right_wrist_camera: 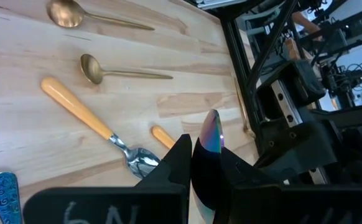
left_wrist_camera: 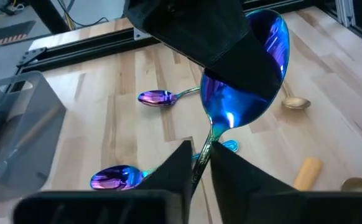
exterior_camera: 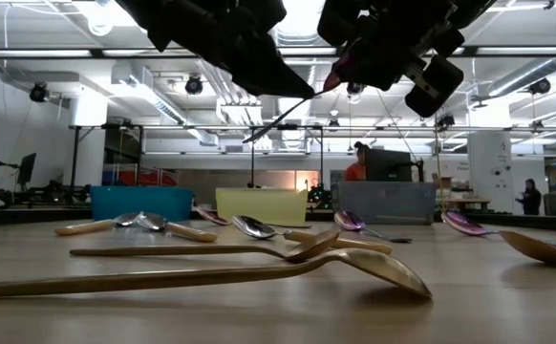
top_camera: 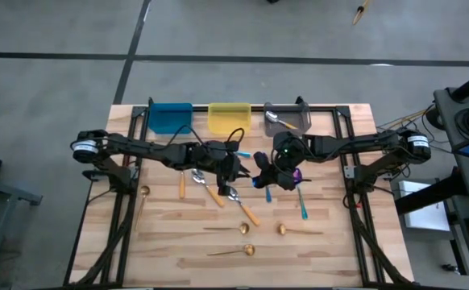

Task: Sort silverware by color (type)
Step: Put the blue spoon into the blue bin, then put the gold spoon into the yellow bin

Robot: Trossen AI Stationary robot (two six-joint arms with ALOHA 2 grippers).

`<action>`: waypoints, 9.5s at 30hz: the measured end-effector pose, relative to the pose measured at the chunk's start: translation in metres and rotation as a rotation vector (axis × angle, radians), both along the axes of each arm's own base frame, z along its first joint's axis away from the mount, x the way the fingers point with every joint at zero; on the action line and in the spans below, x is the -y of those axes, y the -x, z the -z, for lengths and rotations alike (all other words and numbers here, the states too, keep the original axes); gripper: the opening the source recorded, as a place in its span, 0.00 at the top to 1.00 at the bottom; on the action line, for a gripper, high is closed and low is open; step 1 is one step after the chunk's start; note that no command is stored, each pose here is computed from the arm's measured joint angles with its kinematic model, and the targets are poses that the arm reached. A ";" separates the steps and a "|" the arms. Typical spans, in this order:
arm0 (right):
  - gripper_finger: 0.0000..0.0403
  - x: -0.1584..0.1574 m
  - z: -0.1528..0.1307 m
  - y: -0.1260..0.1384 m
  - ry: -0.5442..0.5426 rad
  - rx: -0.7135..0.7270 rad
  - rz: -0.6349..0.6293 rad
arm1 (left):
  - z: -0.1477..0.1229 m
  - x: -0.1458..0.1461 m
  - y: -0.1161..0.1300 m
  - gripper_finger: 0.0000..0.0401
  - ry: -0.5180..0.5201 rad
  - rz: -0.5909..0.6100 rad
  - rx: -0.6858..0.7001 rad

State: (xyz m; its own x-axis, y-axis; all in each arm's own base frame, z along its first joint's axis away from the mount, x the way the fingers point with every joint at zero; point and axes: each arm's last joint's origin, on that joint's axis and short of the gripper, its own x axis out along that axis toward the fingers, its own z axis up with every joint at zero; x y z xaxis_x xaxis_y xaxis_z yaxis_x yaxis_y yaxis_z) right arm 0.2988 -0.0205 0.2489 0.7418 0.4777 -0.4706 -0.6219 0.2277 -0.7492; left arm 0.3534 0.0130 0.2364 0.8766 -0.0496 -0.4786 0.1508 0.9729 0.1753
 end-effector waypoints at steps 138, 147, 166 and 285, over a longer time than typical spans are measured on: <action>0.83 0.053 -0.013 -0.001 -0.226 -0.053 0.778 | 0.066 -0.227 0.173 0.92 -0.187 -0.707 -1.139; 0.83 0.053 -0.013 -0.001 -0.226 -0.053 0.779 | 0.058 -0.223 0.172 0.89 -0.129 -0.841 -1.074; 0.83 0.054 -0.019 -0.003 -0.755 -0.114 0.996 | -0.006 -0.122 0.125 0.90 0.254 -0.656 -0.380; 0.77 -0.181 0.121 0.015 -0.392 -1.217 1.418 | -0.005 -0.047 0.096 0.90 0.022 -0.264 0.024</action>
State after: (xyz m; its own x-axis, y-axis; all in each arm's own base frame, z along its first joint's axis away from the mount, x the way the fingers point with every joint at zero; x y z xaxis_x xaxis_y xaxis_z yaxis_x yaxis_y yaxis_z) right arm 0.2835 0.1609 0.1283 0.0259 0.0972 -0.9949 0.0724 0.9925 0.0989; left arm 0.2574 0.0600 0.2418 0.8718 0.1719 -0.4586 -0.1127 0.9817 0.1538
